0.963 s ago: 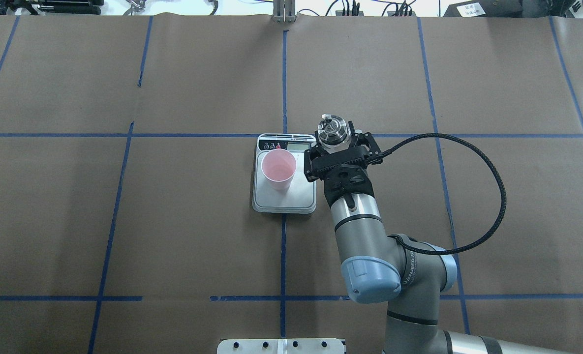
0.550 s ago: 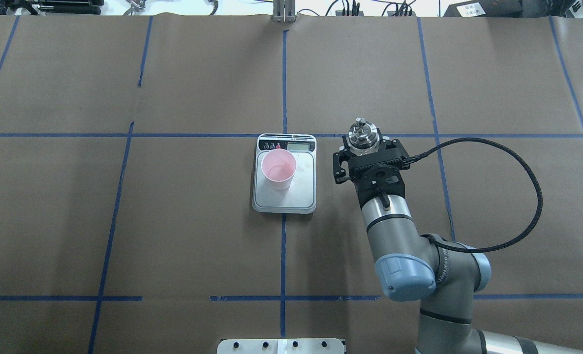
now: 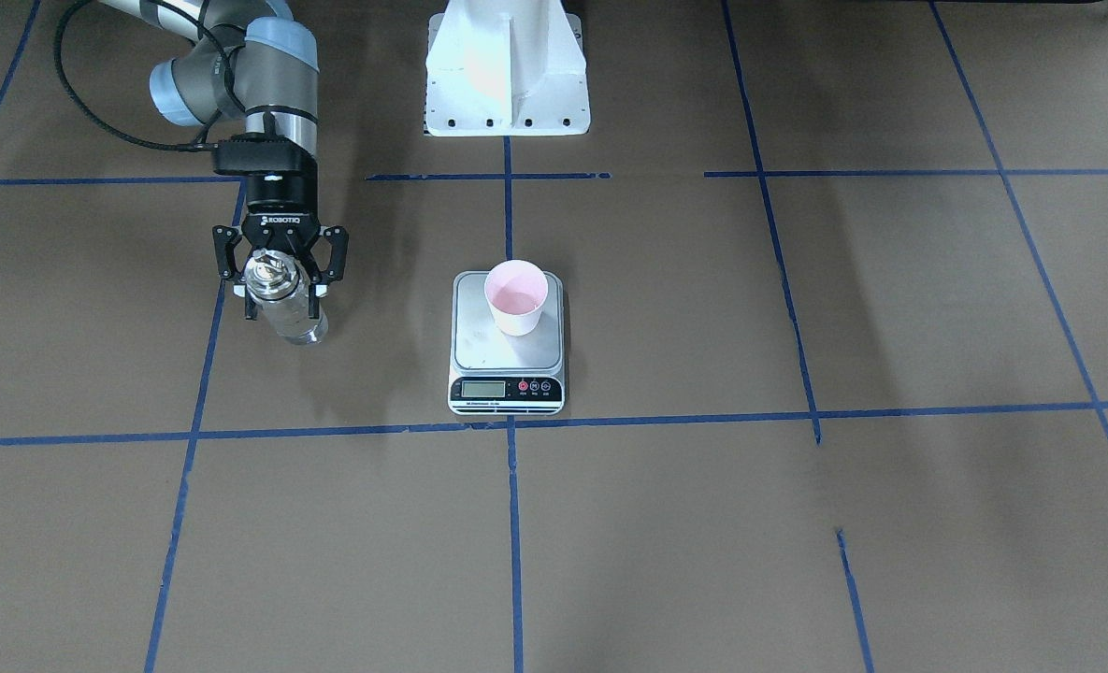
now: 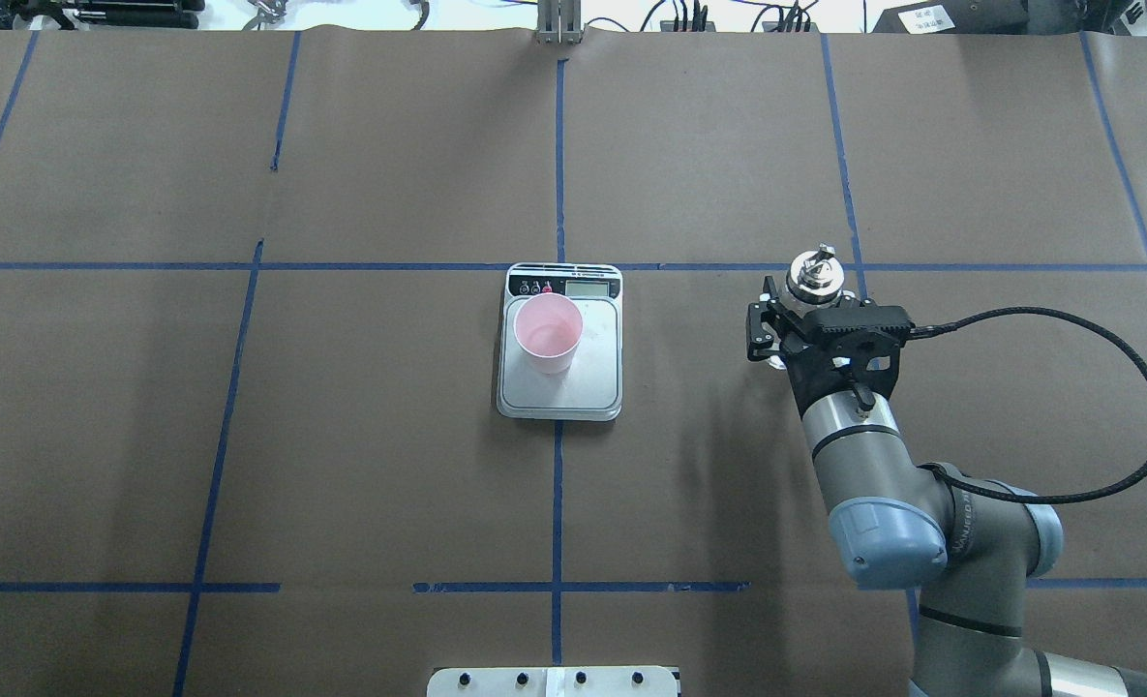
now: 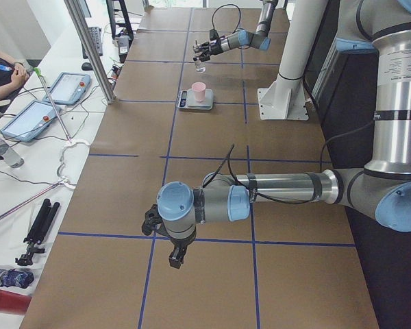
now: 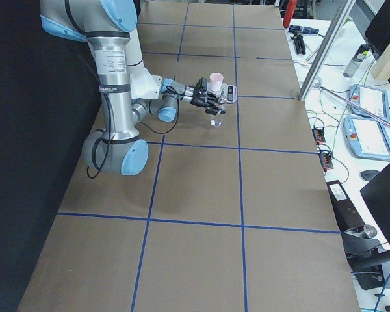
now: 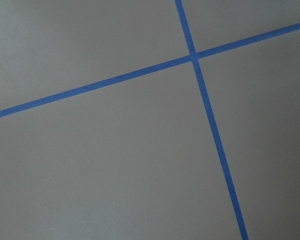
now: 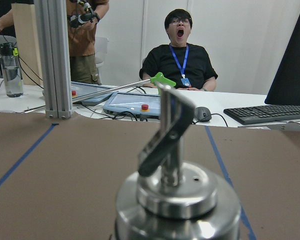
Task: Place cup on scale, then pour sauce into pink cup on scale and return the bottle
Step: 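Turn the bottle upright and carry it back to its spot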
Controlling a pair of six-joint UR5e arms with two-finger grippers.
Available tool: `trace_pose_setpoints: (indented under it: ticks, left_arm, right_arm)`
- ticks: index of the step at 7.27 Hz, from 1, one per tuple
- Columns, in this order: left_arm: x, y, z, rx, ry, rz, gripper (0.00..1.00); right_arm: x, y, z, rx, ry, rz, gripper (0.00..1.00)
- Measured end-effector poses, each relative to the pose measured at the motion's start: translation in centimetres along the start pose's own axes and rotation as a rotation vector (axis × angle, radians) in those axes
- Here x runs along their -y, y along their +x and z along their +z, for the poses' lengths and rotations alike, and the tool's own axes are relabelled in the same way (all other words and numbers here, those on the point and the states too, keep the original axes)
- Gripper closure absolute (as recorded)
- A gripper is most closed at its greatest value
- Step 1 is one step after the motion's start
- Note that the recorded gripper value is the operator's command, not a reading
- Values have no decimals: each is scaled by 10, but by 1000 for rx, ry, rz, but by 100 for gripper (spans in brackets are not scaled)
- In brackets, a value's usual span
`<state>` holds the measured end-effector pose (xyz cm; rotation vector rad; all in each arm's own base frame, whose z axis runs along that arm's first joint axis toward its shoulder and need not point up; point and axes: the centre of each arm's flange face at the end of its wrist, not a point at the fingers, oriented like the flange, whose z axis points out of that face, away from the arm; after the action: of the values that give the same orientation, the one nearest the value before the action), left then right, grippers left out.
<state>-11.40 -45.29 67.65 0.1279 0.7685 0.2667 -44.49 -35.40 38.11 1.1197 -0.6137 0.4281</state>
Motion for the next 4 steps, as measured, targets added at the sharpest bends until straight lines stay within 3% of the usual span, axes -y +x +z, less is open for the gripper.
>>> trace_pose_setpoints:
  ticks: [4]
  left_arm:
    - [1,0,0,0,-1,2,0]
  right_arm:
    - [-16,60,-2,-52,-8,49,100]
